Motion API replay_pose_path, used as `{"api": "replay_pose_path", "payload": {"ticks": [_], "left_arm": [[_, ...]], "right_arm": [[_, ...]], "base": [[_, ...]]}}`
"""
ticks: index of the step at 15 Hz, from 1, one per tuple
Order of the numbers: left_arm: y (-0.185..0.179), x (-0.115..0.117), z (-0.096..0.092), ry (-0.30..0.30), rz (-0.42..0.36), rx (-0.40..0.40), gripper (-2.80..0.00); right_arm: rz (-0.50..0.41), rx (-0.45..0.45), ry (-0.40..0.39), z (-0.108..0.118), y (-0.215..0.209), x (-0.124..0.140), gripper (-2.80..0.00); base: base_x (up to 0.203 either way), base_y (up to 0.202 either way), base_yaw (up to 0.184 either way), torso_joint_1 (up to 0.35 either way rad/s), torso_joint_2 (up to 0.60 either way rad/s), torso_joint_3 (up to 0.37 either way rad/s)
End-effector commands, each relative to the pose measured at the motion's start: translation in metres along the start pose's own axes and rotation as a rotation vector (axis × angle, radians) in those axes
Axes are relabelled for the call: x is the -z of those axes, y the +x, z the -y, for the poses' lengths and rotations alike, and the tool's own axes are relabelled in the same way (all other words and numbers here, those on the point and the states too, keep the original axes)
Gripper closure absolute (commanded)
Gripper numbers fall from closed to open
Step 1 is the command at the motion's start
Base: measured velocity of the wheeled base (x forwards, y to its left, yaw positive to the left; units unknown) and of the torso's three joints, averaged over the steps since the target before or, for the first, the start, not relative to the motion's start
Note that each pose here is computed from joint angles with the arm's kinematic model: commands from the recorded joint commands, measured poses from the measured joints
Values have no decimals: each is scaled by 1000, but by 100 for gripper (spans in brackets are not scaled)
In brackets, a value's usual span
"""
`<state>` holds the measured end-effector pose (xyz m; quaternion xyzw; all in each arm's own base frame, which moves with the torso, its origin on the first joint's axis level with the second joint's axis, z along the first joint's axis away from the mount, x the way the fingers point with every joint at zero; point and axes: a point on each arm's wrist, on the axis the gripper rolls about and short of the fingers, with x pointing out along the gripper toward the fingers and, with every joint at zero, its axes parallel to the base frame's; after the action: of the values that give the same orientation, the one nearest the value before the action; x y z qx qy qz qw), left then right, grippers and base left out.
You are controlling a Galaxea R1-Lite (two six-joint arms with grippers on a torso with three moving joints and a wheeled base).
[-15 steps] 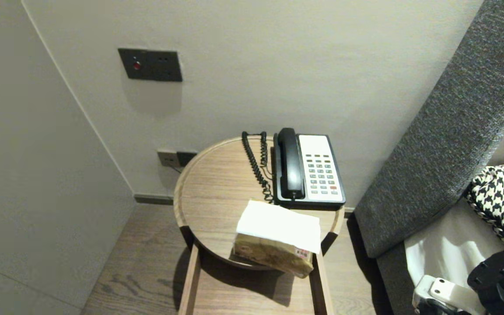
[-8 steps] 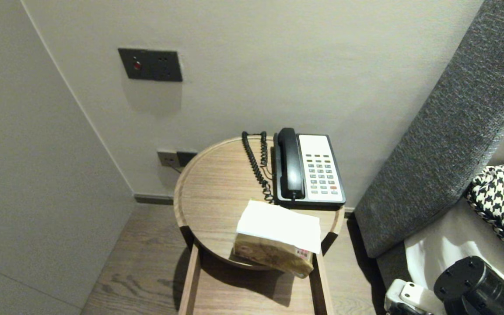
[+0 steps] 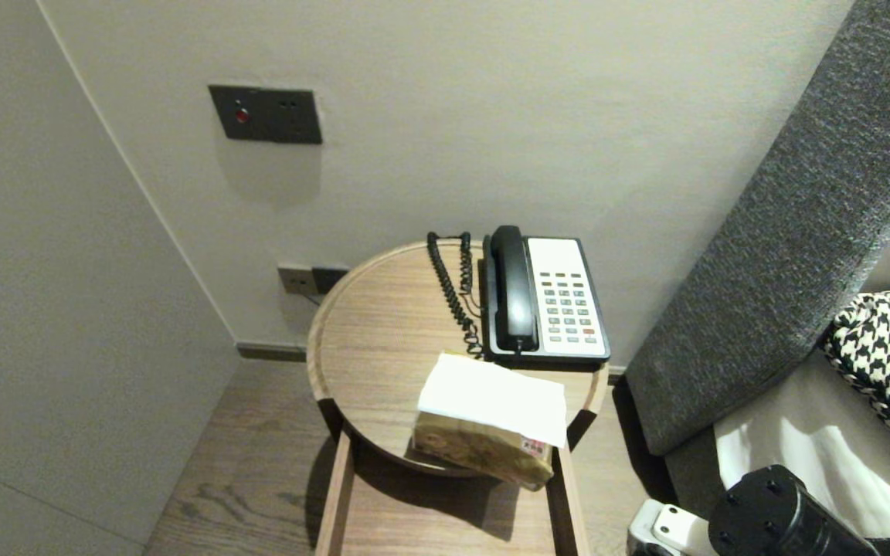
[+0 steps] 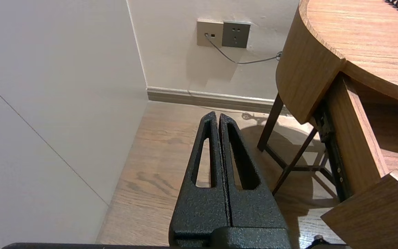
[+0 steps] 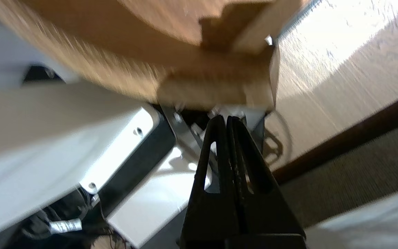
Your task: Close the nightstand drawer
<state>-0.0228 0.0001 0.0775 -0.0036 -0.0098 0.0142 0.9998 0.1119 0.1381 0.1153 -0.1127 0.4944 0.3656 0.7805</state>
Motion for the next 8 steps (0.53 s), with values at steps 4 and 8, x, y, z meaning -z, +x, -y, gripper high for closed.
{"api": "replay_pose_path", "payload": {"ticks": [4, 8], "left_arm": [[0, 0, 0, 0, 2, -1, 0], [0, 0, 0, 0, 2, -1, 0]], "right_arm": [[104, 10, 39, 0, 7, -18, 0], [158, 111, 50, 2, 11, -25, 0]], "base": [[0, 0, 0, 0, 0, 0], [0, 0, 0, 0, 0, 0]]}}
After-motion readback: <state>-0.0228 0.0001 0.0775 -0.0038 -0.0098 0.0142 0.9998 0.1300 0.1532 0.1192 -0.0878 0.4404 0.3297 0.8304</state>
